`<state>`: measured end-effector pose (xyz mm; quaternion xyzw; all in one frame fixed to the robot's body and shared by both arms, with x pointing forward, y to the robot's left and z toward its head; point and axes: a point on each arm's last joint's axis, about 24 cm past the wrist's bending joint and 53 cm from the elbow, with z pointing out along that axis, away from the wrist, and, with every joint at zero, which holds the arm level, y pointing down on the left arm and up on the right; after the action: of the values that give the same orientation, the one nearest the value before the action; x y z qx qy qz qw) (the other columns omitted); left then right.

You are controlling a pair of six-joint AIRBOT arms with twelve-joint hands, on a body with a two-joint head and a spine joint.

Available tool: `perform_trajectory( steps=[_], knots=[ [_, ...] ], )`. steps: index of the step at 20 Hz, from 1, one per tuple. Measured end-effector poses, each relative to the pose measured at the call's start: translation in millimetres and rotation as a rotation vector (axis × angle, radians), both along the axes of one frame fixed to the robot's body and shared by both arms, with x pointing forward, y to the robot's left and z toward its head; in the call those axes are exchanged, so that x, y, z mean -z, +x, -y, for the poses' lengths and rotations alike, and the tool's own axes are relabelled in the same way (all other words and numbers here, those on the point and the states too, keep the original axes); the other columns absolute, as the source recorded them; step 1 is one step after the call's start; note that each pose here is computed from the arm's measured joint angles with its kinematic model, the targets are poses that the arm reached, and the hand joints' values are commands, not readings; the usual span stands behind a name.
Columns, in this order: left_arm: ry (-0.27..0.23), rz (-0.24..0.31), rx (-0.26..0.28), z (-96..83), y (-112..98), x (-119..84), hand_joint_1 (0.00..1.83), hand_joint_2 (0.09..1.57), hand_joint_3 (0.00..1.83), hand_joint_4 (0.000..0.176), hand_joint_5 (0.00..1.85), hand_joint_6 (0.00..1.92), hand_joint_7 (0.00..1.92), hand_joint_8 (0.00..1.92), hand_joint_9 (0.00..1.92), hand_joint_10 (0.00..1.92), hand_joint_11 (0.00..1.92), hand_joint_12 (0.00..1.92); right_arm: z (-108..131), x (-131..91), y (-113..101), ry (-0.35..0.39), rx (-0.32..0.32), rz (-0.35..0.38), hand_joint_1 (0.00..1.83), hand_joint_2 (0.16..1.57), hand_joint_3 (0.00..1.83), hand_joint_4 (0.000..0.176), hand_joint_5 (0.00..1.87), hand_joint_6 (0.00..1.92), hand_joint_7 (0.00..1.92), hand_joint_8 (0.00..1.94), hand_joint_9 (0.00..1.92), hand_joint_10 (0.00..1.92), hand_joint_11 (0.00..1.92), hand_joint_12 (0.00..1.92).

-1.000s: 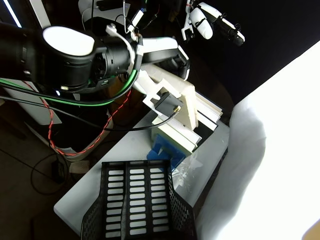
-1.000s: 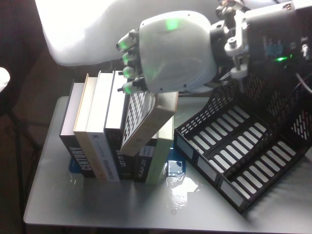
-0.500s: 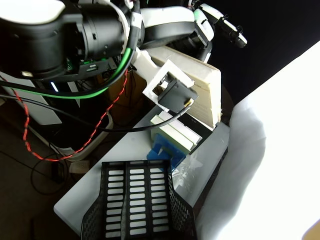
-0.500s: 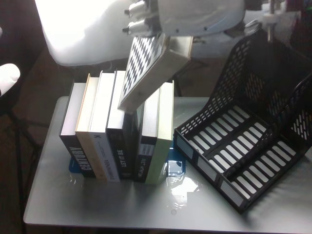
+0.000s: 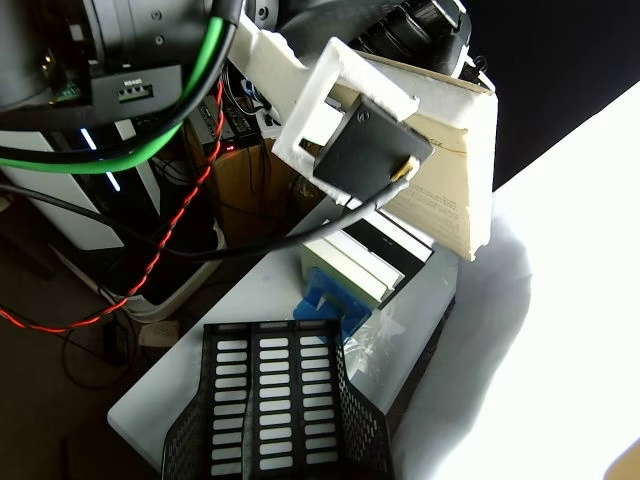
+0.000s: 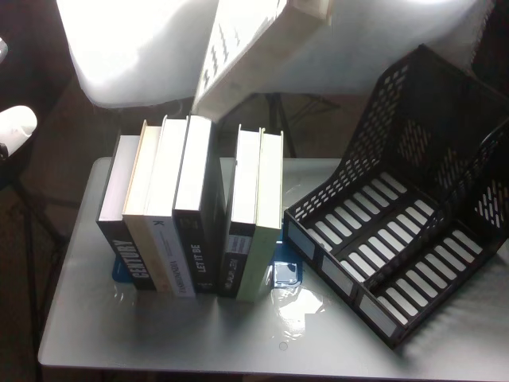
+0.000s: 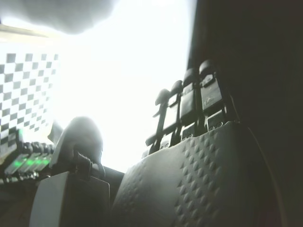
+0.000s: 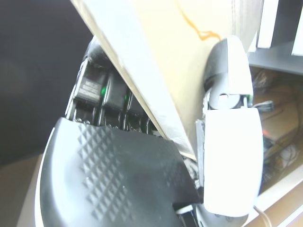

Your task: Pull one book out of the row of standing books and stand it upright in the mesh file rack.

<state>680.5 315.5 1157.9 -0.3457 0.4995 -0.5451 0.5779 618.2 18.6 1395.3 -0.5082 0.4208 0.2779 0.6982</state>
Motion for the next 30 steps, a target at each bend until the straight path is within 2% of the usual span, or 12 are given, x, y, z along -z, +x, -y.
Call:
perform_trajectory(
  steps=[1,2,4,6,7,13,16,19,20,22,23,30],
  knots=[
    [-0.001,-0.002,0.0,0.2,0,0,0.3,1.42,0.0,0.0,0.05,0.0,0.0,0.0,0.0,0.0,0.0,0.0,4,-10,1,0.021,0.007,0.008,1.13,1.3,0.0,0.0,0.69,1.33,0.66,1.67,0.62,1.89,0.58,1.92],
    [-0.001,-0.001,0.001,1.0,1,0,0.27,1.42,0.0,0.0,0.03,0.0,0.0,0.0,0.0,0.0,0.0,0.0,7,-14,0,0.024,0.013,0.021,1.05,1.29,0.0,0.0,0.68,1.44,0.93,1.88,1.04,1.91,1.02,1.92],
    [0.002,0.001,0.008,2.5,0,0,0.26,1.41,0.0,0.0,0.03,0.0,0.0,0.0,0.0,0.0,0.0,0.0,13,-11,3,0.003,0.034,0.042,1.13,1.3,0.02,0.0,0.64,1.36,0.72,1.79,0.81,1.92,0.84,1.92],
    [0.001,-0.001,0.008,2.7,0,0,0.26,1.41,0.0,0.0,0.03,0.0,0.0,0.0,0.0,0.0,0.0,0.0,23,-9,11,-0.002,0.071,0.046,1.11,1.33,0.01,0.0,0.72,1.44,0.48,1.72,0.2,1.83,0.08,1.92],
    [0.0,-0.001,0.013,4.7,1,-1,0.28,1.4,0.0,0.0,0.05,0.01,0.0,0.0,0.0,0.0,0.0,0.0,30,-11,13,0.003,0.088,0.047,1.12,1.3,0.0,0.0,0.74,1.33,0.6,1.66,0.39,1.76,0.15,1.92],
    [0.002,-0.011,0.025,9.5,2,3,0.28,1.38,0.0,0.0,0.08,0.01,0.0,0.0,0.0,0.0,0.0,0.0,53,-15,12,0.016,0.128,0.061,1.18,1.25,0.0,0.0,0.8,1.16,0.7,1.62,0.55,1.83,0.44,1.92],
    [0.002,-0.013,0.023,9.1,3,3,0.16,1.36,0.0,0.0,0.03,0.0,0.0,0.0,0.0,0.0,0.0,0.0,65,-12,16,0.008,0.159,0.066,1.18,1.26,0.0,0.0,0.86,1.18,0.59,1.65,0.32,1.83,0.15,1.92],
    [0.002,-0.013,0.025,9.7,2,3,0.17,1.34,0.0,0.01,0.03,0.0,0.0,0.0,0.0,0.0,0.0,0.0,73,-11,18,0.011,0.181,0.065,1.19,1.25,0.0,0.0,0.84,1.12,0.65,1.67,0.39,1.9,0.24,1.92],
    [0.004,-0.014,0.027,10.3,2,3,0.17,1.34,0.0,0.01,0.03,0.0,0.0,0.0,0.0,0.0,0.0,0.0,77,-10,17,0.01,0.193,0.066,1.19,1.23,0.0,0.0,0.88,1.28,0.67,1.4,0.28,1.55,0.01,1.92],
    [0.002,-0.015,0.025,10.0,2,4,0.14,1.34,0.0,0.029,0.02,0.0,0.0,0.0,0.0,0.0,0.0,0.0,82,-7,13,-0.005,0.203,0.078,1.19,1.23,0.0,0.0,0.88,1.27,0.65,1.43,0.36,1.59,0.0,1.92],
    [0.001,-0.015,0.025,9.8,2,4,0.15,1.34,0.0,0.029,0.01,0.0,0.0,0.0,0.0,0.0,0.0,0.0,85,-5,13,-0.018,0.211,0.091,1.19,1.23,0.0,0.0,0.85,1.16,0.71,1.53,0.51,1.76,0.26,1.92],
    [-0.001,-0.017,0.027,11.2,2,4,0.15,1.33,0.0,0.047,0.01,0.0,0.0,0.0,0.0,0.0,0.0,0.0,109,5,21,-0.077,0.29,0.138,1.34,1.24,0.0,0.0,0.64,1.41,0.78,1.34,0.74,1.52,0.55,1.81]
  ],
)
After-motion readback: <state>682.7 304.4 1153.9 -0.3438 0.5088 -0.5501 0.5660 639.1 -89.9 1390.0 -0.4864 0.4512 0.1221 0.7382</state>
